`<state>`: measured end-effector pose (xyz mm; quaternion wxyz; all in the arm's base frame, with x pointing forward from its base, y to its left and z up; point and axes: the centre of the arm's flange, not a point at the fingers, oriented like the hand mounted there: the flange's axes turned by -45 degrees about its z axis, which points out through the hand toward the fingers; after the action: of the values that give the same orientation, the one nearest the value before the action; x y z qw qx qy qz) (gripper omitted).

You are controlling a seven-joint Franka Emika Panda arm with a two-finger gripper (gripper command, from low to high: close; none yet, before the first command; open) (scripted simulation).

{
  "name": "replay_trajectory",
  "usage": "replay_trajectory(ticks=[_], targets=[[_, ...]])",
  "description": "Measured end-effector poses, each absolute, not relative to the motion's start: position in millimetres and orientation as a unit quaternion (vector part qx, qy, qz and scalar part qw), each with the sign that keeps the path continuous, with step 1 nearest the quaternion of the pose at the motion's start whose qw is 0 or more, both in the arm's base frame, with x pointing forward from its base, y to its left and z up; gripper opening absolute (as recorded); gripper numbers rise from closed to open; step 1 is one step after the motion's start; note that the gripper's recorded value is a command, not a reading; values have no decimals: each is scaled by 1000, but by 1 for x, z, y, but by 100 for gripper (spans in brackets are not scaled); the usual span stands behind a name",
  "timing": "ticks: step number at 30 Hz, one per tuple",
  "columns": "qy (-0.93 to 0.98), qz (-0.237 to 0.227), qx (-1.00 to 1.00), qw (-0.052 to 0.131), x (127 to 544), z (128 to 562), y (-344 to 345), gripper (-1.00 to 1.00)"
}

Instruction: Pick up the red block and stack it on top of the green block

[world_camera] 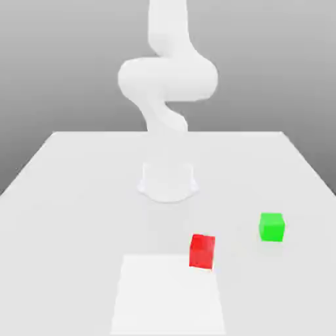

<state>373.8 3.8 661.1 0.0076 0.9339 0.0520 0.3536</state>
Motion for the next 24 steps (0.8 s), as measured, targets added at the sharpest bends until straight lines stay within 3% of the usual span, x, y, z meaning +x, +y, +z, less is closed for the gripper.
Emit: replay_trajectory(ticks=[5,10,15,20,24], targets=[[194,269,943,25,413,542,22,0],[331,187,924,30,417,429,44,0],[465,105,879,24,390,324,63,0],[589,25,808,8,338,235,74,0],[625,2,781,0,322,193,76,0]])
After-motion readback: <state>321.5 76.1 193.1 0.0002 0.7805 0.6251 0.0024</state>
